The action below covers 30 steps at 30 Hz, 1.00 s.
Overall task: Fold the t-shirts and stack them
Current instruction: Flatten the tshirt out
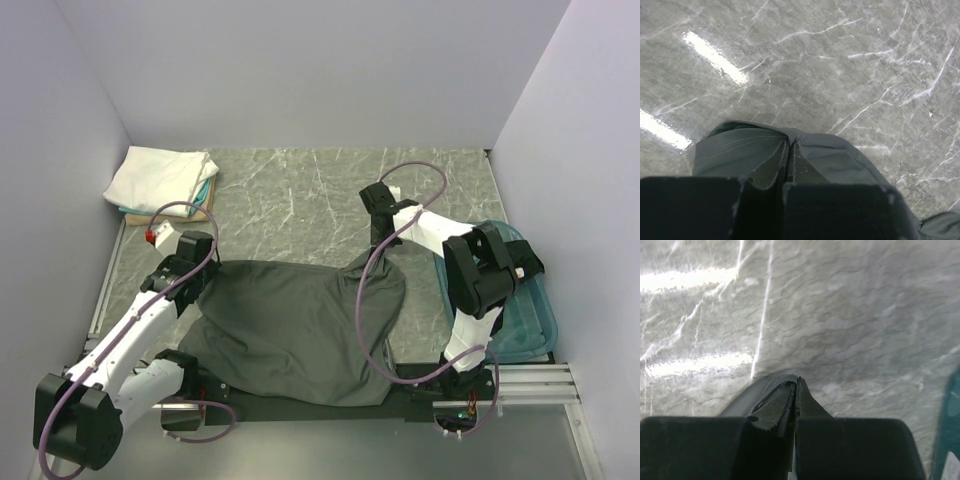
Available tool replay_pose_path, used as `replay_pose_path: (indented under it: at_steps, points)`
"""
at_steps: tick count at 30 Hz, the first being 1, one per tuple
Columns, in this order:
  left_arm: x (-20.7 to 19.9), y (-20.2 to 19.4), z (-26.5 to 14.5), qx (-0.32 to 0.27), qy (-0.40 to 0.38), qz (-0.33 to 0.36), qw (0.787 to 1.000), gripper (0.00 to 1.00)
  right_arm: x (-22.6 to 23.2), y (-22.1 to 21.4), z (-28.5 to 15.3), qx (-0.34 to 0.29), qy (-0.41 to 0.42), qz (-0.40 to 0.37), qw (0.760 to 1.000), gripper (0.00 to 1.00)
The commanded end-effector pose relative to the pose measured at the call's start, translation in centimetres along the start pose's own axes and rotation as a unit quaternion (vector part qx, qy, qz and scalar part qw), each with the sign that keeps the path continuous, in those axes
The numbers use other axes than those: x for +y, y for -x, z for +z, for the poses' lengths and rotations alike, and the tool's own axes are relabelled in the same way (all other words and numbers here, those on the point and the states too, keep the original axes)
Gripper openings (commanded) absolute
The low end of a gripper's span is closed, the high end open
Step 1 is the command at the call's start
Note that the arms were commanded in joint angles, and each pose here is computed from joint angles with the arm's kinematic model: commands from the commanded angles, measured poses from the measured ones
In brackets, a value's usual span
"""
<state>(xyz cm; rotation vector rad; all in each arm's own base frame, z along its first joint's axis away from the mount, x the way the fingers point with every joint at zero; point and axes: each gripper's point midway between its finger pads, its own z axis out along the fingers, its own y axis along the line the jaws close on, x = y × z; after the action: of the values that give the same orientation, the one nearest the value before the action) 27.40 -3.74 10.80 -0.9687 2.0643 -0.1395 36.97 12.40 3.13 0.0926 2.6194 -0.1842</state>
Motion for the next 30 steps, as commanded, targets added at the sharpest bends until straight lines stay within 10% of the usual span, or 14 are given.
replay_pose_path:
  at_steps: [1,12,23,30]
  points:
    - [-1.1,2.6,-1.4,-0.036,-0.013,-0.026,0.999,0.01,-1.6,3.8,-3.0,-0.069,-0.01,0.04,0.997,0.0]
    - [-6.5,12.8,-11.8,-0.135,-0.141,-0.118,0.974,0.01,-7.8,10.4,-22.2,-0.281,0.04,0.122,0.951,0.0]
    - [-8.3,25.6,-34.4,-0.282,-0.377,-0.18,0.864,0.01,-13.9,8.8,-50.3,-0.513,0.253,0.112,0.812,0.0]
    - [-6.6,27.7,-43.0,-0.313,-0.455,-0.181,0.814,0.01,-17.3,5.9,-60.5,-0.593,0.303,0.099,0.739,0.0]
